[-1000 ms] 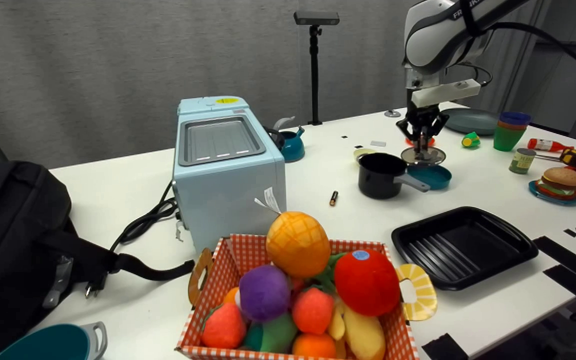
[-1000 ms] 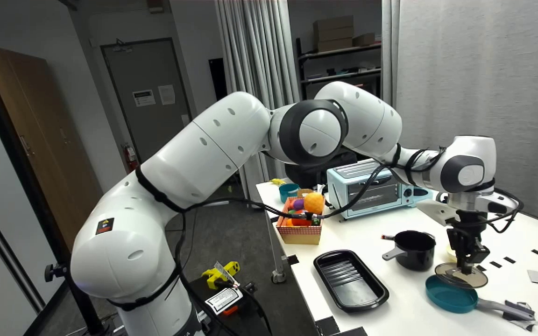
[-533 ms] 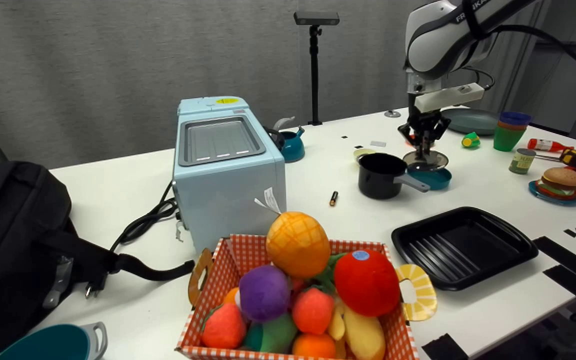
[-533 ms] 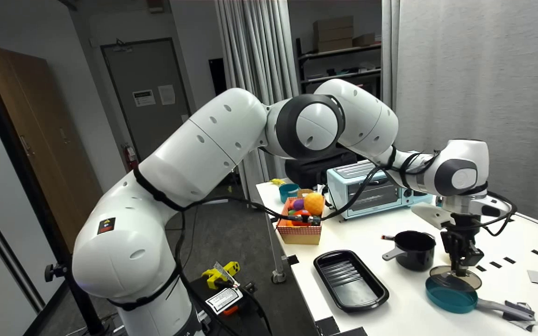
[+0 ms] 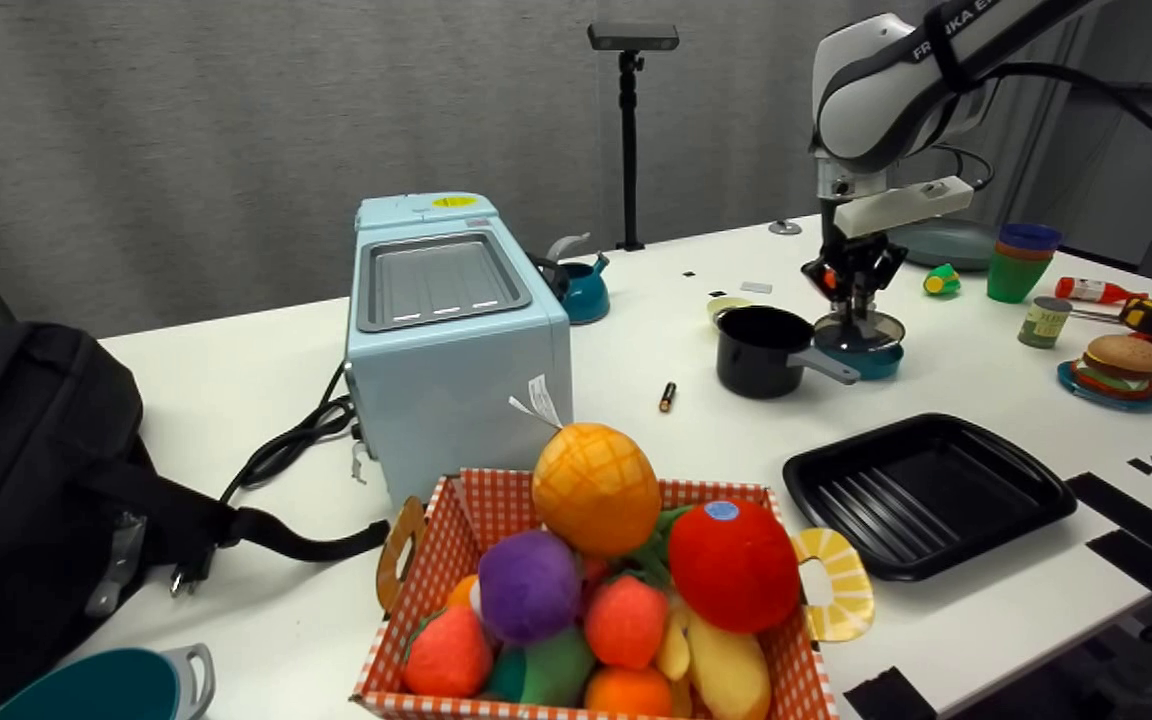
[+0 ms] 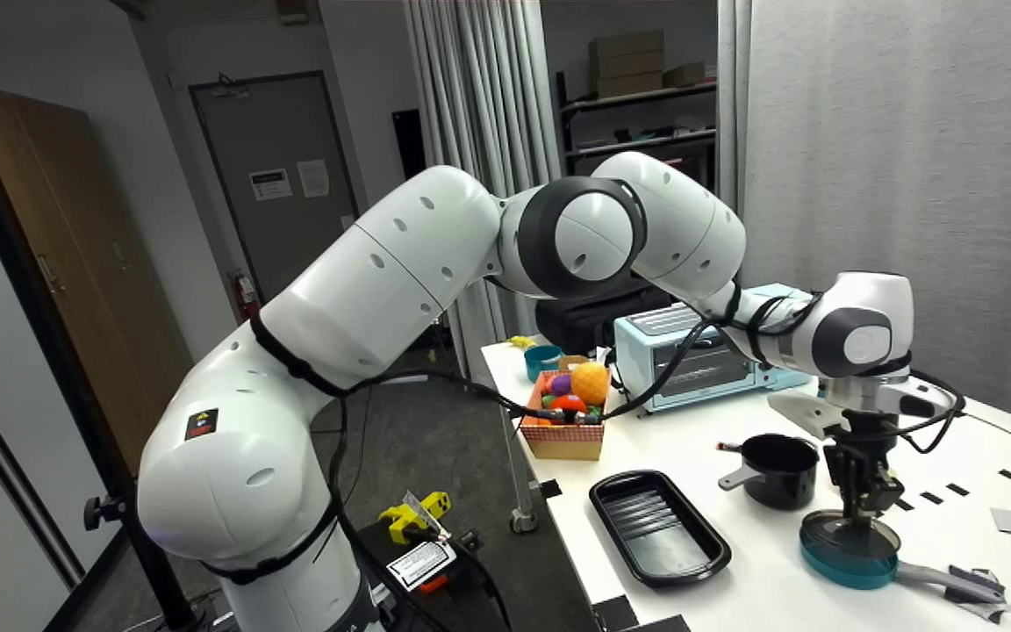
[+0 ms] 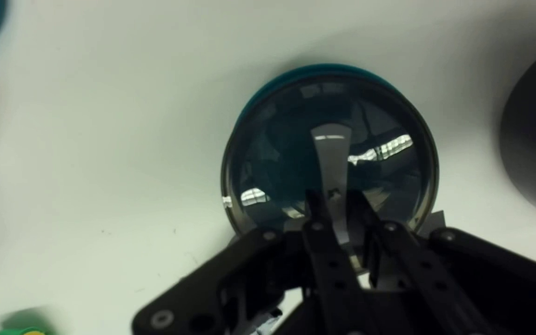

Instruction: Move the lid from the black pot to the blue pan

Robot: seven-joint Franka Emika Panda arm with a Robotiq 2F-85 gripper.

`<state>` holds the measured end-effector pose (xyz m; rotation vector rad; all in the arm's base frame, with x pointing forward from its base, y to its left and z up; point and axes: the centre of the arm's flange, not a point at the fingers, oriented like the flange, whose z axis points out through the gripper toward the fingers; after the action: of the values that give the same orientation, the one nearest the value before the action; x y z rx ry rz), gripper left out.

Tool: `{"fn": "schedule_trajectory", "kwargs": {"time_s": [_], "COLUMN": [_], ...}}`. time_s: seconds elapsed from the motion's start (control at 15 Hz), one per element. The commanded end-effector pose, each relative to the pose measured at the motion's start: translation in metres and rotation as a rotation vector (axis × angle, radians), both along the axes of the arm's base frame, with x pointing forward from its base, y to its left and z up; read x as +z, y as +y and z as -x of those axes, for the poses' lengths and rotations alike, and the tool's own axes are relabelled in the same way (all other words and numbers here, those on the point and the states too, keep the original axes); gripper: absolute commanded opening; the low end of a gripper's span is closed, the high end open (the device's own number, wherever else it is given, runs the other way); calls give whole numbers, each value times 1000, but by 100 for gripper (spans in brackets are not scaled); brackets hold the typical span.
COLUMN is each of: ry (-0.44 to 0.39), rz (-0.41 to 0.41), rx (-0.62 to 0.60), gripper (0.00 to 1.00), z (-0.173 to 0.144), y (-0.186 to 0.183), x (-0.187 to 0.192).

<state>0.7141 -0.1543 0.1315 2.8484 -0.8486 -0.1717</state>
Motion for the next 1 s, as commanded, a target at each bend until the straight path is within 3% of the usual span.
{"fn": "schedule_trajectory", "kwargs": {"time_s": [0.0,0.13,0.2,0.27,0.8,0.93], "ry": [8,23,42,48,46,35], "rz": [20,23,17,14,4,-6], "rx": [-1,-2,-1,-4,-7,-5], "gripper": [4,4,41,43,100,100], "z": [17,19,18,19,13,10], "y": [-3,-3,-2,-2,0,4], "x": [-2,-9,-12,-13,-10,-2]}}
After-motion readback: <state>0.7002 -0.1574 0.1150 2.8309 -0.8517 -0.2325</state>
